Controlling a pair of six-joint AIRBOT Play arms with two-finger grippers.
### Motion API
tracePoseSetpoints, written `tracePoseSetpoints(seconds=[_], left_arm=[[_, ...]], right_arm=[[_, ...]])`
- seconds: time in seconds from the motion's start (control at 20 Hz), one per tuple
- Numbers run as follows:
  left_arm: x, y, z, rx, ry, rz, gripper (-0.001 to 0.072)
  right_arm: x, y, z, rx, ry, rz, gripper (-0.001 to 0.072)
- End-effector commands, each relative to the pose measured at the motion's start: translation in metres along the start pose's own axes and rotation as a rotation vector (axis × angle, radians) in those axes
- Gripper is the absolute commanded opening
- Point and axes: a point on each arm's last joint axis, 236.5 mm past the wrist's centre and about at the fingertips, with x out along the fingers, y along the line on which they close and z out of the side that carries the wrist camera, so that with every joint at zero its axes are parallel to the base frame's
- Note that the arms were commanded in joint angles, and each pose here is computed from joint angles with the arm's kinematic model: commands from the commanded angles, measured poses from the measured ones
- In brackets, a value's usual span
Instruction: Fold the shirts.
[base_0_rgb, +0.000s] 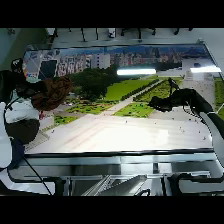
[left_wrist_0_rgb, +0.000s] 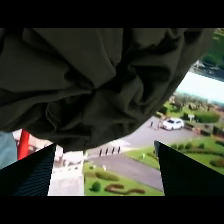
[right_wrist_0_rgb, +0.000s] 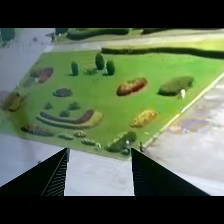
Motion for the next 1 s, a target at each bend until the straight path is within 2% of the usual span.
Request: tracePoseSetpoints(seconds=[0.0, 0.3, 0.35, 0.4, 0.5, 0.7, 0.8, 0.95], left_arm=[[0.051, 0.007, 0.014, -0.008, -0.019, 0.019, 0.0696], [0.118, 0.020, 0.025, 0.009, 0.038, 0.060, 0.0695], [0.127, 0.021, 0.021, 0.009, 0.064, 0.064, 0.0669], [0.135, 0.026, 0.015, 0.017, 0.099, 0.083, 0.0496], [0.141, 0.042, 0.001, -0.018, 0.173, 0.140, 0.0016], [0.109, 0.017, 0.024, -0.016, 0.141, 0.085, 0.0015], [0.065, -0.047, 0.052, -0.010, 0.029, -0.119, 0.0015], [-0.065, -0.183, 0.062, 0.064, -0.067, -0.577, 0.0015]], right_arm=[[0.002, 0.007, -0.008, -0.059, 0.027, 0.010, 0.0446], [0.009, 0.033, -0.029, -0.143, 0.088, 0.036, 0.0446], [0.008, 0.037, -0.031, -0.148, 0.092, 0.044, 0.0445], [0.007, 0.040, -0.032, -0.155, 0.094, 0.047, 0.0445], [0.003, 0.045, -0.031, -0.166, 0.081, 0.051, 0.0444], [-0.019, 0.058, -0.022, -0.188, 0.024, 0.065, 0.0435], [-0.038, 0.068, -0.014, -0.192, -0.028, 0.076, 0.0436], [-0.086, 0.090, 0.001, -0.242, -0.109, 0.105, 0.0436]])
